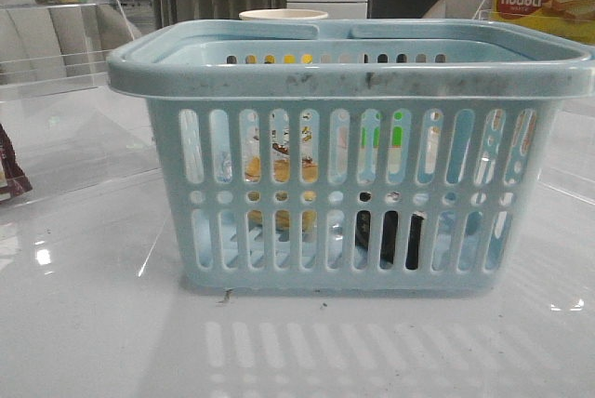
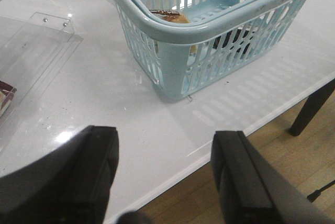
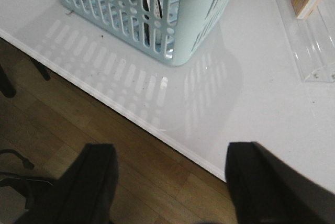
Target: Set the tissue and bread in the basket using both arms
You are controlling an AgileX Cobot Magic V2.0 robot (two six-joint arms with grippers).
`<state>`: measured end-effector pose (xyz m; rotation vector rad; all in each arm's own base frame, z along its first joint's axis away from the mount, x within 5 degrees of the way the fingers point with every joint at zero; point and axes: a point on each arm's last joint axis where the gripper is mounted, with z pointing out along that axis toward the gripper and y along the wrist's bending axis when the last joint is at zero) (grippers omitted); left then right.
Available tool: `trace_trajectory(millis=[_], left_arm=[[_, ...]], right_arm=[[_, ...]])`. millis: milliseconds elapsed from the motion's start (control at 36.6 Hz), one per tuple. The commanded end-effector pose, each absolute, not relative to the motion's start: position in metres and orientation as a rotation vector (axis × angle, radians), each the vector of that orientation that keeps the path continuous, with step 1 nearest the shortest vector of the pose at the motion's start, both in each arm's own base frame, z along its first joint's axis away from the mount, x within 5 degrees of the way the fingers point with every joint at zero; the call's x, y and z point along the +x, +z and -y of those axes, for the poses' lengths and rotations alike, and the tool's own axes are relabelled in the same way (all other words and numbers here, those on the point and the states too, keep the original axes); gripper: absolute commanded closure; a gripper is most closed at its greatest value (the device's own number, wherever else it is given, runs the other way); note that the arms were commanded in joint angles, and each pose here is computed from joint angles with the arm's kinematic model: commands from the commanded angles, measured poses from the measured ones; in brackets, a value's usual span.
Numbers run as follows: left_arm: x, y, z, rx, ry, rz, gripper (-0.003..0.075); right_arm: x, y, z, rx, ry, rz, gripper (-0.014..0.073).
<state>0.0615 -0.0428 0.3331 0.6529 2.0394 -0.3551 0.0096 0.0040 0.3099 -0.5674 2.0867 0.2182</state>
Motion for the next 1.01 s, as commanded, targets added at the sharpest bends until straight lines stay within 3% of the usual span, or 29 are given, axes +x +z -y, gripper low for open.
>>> trace_trajectory(millis=[0,82,191,300,982], left_arm=[[0.063,0.3459,0.0447,0.627,-0.389,-1.958,0.037],[0.063,0.3459,0.0447,0.627,-0.389,-1.958,0.0482],[0.063,0.3459,0.0447,0.627,-0.389,-1.958,0.0587],[0.063,0.3459,0.0447,0.627,-0.389,-1.958,0.0627],[0.0631,0.3459,0.0446,0.628,-0.387,-1.958,0.0629]], right_arm=[[0.014,0.3236,-0.006,-0.552,0.226,-1.985,0.0199],[0.014,0.3236,-0.0059,-0.552,0.225,-1.984,0.0346],[0.0139,0.3235,-0.0059,-0.553,0.224,-1.986,0.0449],[0.0139,0.3235,-0.0059,-0.553,0.224,-1.986,0.0529],[0.0132,0.322,-0.0055,-0.557,0.221,-2.004,0.0541]])
